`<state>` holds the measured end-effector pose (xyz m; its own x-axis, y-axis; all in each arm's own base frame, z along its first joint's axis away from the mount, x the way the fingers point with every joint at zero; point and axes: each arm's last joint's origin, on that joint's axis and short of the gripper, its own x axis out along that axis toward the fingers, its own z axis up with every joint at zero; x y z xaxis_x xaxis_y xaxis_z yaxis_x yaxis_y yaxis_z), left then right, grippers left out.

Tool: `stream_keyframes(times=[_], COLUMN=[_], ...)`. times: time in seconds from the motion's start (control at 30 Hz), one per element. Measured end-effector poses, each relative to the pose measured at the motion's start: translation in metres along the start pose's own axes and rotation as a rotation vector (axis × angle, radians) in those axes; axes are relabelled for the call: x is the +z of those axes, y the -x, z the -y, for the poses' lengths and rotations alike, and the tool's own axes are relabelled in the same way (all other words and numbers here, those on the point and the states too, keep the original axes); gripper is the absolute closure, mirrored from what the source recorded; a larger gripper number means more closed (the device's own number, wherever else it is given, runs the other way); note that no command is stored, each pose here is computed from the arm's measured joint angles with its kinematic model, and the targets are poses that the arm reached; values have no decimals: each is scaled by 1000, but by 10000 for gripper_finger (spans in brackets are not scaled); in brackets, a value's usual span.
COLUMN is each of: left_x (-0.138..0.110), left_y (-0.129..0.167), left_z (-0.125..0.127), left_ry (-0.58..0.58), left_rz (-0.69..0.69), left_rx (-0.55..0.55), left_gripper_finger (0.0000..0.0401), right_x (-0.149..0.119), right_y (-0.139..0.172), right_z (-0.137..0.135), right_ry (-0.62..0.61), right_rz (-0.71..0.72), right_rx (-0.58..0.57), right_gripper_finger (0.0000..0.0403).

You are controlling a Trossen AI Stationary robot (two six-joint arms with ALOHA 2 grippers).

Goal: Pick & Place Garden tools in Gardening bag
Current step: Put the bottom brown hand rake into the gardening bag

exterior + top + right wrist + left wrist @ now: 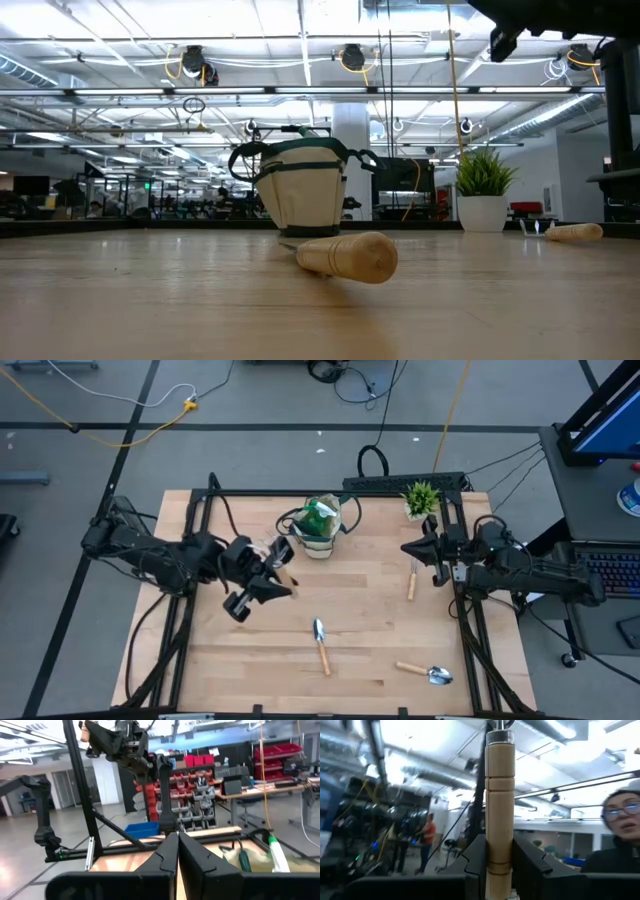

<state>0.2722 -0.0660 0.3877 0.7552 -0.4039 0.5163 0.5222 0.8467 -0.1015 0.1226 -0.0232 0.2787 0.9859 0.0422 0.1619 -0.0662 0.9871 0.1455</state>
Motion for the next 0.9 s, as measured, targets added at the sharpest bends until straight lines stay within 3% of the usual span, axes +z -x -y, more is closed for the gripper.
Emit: stream_keyframes(times=[0.37,0.53,0.73,0.9], left_x=[-2,-21,-39,-39], left_y=[0,4,16,20], left_z=[-1,-13,-26,-29], left_ry=[-12,-46,-184,-385], left_rz=[-16,-182,-378,-442], left_rx=[14,294,680,806], left_gripper_finger=[336,336,336,336], right_x=[-2,-4,-6,-6], right_y=[-6,-9,-11,-11], right_z=[2,4,5,5], right_ry=[-1,-7,-11,-11], right_rz=[-4,-22,-34,-36], right_rx=[-1,-5,-8,-9], right_gripper_finger=[398,399,399,399])
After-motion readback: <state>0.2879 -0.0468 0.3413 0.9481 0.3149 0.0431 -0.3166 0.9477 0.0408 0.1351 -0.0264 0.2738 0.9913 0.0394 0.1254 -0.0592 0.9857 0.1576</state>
